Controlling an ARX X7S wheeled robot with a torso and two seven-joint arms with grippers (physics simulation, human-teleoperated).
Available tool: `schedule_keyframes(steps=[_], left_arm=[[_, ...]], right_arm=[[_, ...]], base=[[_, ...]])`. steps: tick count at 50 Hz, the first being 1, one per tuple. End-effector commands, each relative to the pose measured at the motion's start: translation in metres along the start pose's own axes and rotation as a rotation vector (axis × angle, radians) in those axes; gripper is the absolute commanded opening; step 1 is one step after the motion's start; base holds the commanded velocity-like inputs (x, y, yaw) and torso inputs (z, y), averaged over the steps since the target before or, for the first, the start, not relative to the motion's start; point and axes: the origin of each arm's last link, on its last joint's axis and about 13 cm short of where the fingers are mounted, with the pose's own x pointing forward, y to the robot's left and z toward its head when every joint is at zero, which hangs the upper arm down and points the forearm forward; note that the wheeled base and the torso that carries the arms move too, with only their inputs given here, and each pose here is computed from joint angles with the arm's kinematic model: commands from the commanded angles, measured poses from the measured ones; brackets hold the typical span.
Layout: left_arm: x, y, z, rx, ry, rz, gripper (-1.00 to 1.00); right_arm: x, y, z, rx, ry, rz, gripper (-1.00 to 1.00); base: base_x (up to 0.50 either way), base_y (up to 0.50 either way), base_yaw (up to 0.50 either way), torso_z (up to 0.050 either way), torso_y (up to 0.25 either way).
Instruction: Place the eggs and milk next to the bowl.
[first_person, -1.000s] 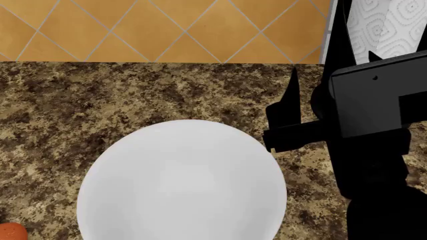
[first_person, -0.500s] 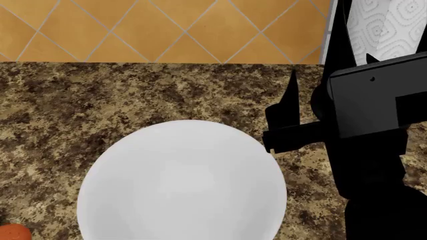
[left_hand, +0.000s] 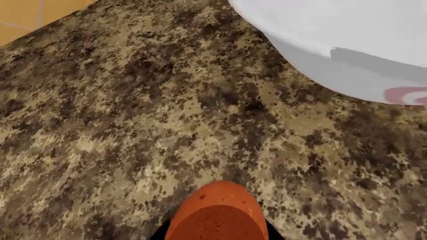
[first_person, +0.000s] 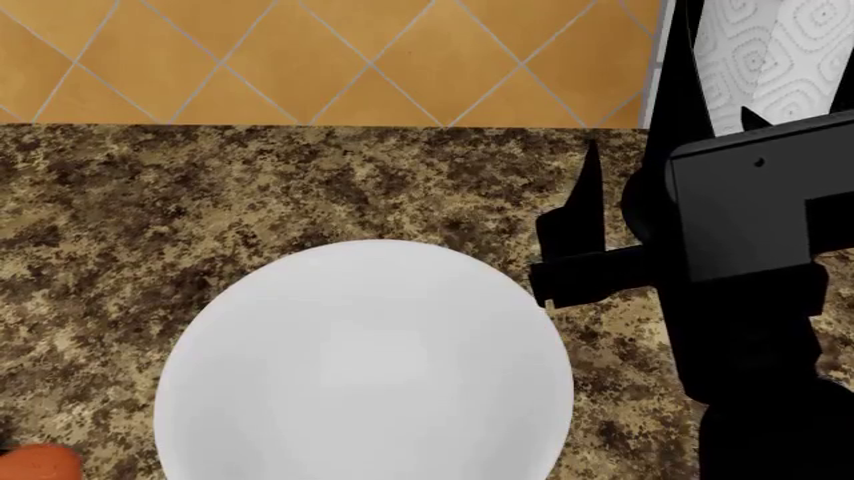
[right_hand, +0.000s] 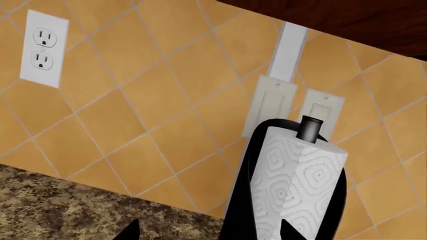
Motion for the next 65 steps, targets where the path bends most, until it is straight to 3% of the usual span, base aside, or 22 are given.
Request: schedule_keyframes(steps=[1, 19, 65], left_arm=[[-0.004, -0.012, 0.01, 0.057, -0.035, -0.061, -1.0], [0.002, -0.02, 0.019, 0.112, -0.044, -0.121, -1.0], [0.016, -0.028, 0.02, 0.135, -0.044, -0.182, -1.0]], right_arm=[[-0.001, 0.0, 0.001, 0.002, -0.005, 0.001, 1.0], [-0.002, -0.001, 0.002, 0.002, -0.007, -0.002, 1.0], [-0.004, -0.002, 0.0, 0.003, -0.001, -0.008, 1.0]], base=[[0.0, 0.0, 0.0, 0.0, 0.0], [0.0, 0.0, 0.0, 0.0, 0.0], [0.0, 0.0, 0.0, 0.0, 0.0]])
